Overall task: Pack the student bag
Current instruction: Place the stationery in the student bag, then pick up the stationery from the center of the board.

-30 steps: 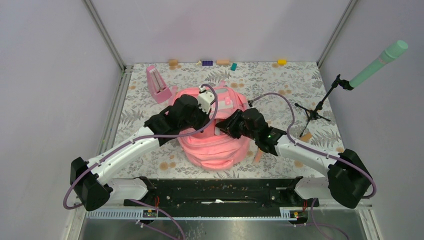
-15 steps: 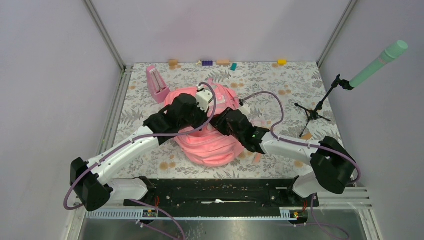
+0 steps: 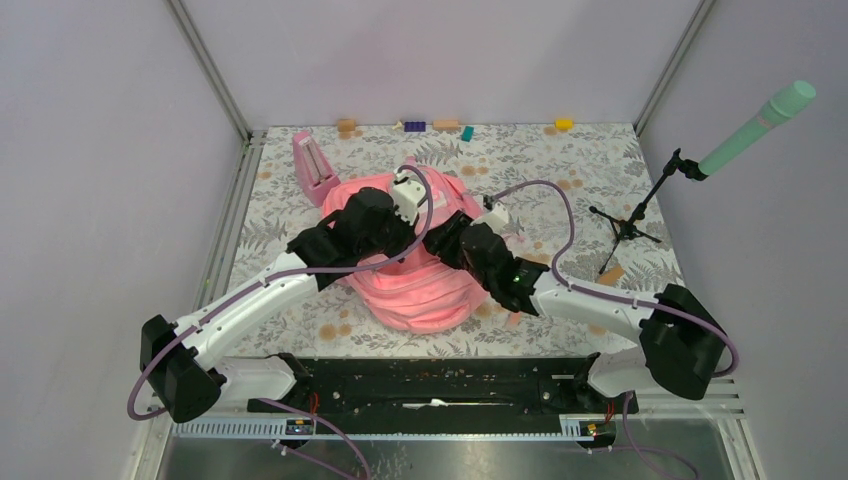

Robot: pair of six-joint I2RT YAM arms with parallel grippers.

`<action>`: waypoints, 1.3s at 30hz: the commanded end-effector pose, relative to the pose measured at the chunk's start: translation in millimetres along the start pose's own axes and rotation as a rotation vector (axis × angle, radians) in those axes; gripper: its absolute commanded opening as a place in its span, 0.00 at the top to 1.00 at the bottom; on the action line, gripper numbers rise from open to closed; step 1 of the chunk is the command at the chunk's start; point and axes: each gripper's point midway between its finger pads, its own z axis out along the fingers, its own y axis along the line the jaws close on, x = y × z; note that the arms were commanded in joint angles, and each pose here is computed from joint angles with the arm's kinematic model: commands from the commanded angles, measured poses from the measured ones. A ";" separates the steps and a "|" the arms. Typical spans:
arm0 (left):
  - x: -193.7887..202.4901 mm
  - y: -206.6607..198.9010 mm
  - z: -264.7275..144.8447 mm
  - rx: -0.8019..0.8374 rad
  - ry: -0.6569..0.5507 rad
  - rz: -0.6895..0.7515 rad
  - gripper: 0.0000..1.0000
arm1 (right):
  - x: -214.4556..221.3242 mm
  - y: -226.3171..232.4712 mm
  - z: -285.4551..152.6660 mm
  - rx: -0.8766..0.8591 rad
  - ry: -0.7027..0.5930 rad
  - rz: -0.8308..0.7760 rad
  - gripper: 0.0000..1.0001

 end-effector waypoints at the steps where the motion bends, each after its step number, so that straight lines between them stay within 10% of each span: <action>1: -42.7 -16.3 -17.7 0.067 -0.143 -0.016 1.00 | -32.3 25.8 -17.0 -0.097 -0.112 -0.001 0.46; 15: -45.4 -4.7 -19.6 0.042 -0.156 -0.030 1.00 | -22.8 -78.8 -90.0 0.106 0.042 -0.308 0.45; 39: -44.0 -11.9 -16.2 0.089 -0.148 -0.055 1.00 | 15.9 -234.3 -146.1 0.608 0.283 -0.273 0.37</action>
